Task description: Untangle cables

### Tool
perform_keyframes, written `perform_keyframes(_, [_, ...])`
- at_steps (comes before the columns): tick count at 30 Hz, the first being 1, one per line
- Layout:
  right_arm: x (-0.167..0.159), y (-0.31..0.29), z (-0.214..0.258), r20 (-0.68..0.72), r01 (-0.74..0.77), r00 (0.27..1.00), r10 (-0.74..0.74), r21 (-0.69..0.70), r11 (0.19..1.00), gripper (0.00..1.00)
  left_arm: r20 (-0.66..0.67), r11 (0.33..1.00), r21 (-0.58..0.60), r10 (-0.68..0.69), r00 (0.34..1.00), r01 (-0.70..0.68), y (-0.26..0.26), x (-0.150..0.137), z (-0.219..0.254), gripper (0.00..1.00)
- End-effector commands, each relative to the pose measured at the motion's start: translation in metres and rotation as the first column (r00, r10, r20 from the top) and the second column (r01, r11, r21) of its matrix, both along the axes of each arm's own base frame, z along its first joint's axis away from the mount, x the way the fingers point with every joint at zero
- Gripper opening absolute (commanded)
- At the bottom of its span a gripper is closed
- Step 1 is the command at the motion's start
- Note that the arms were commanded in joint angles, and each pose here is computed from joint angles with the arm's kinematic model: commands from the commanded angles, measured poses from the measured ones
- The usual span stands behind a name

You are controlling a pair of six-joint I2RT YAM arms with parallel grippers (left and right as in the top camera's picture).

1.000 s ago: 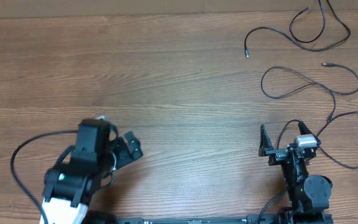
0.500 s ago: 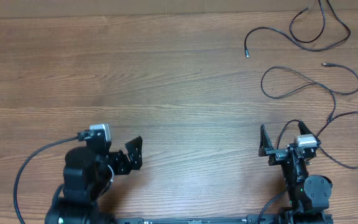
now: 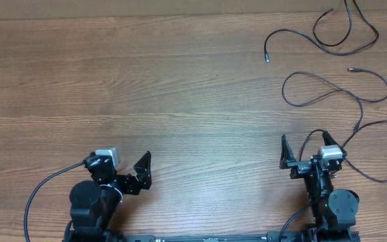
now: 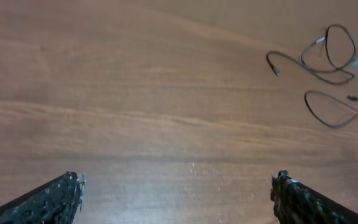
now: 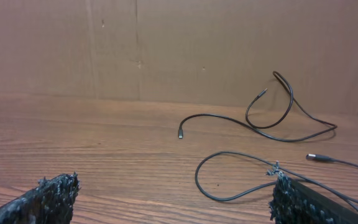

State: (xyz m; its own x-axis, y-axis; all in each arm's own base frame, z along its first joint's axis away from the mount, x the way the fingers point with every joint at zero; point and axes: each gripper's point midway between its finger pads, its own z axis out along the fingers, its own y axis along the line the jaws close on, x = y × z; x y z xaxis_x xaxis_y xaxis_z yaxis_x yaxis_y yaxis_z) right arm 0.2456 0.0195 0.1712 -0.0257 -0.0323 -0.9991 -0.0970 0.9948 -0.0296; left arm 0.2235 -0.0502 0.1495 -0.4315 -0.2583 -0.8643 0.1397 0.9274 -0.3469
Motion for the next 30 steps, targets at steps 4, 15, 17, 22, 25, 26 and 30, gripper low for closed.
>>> perform_keyframes(4, [0.0, -0.001, -0.001, 0.006, 0.008, 1.0, -0.008, -0.001, 1.0, 1.0, 0.111, 0.996, 0.076, 0.042, 0.993, -0.05, 0.015, 0.002, 0.013, 0.99])
perform_keyframes(15, [0.0, -0.001, -0.001, 0.006, 0.007, 1.0, -0.007, -0.001, 1.0, 1.0, 0.229, 0.976, 0.087, 0.174, 0.958, -0.198, 0.042, 0.009, 0.015, 1.0])
perform_keyframes(17, [0.0, -0.001, -0.001, 0.006, 0.008, 1.0, -0.008, -0.001, 1.0, 1.0, 0.252, 0.975, 0.083, 0.179, 0.951, -0.205, 0.043, 0.013, 0.013, 1.0])
perform_keyframes(22, [0.0, -0.001, -0.001, 0.006, 0.008, 1.0, -0.008, -0.001, 1.0, 1.0, 0.315, 0.97, 0.073, 0.198, 0.928, -0.232, 0.047, 0.02, 0.012, 1.0])
perform_keyframes(25, [0.0, -0.001, -0.001, 0.006, 0.008, 1.0, -0.008, -0.001, 1.0, 1.0, 0.343, 0.963, 0.069, 0.221, 0.913, -0.259, 0.052, 0.023, 0.012, 1.0])
perform_keyframes(26, [0.0, -0.001, -0.001, 0.006, 0.007, 1.0, -0.007, -0.001, 1.0, 1.0, 0.346, 0.956, 0.075, 0.241, 0.907, -0.282, 0.056, 0.023, 0.012, 1.0])
perform_keyframes(30, [0.0, -0.001, -0.001, 0.006, 0.008, 1.0, -0.008, -0.001, 1.0, 1.0, 0.358, 0.927, 0.132, 0.285, 0.889, -0.35, 0.069, 0.022, 0.012, 1.0])
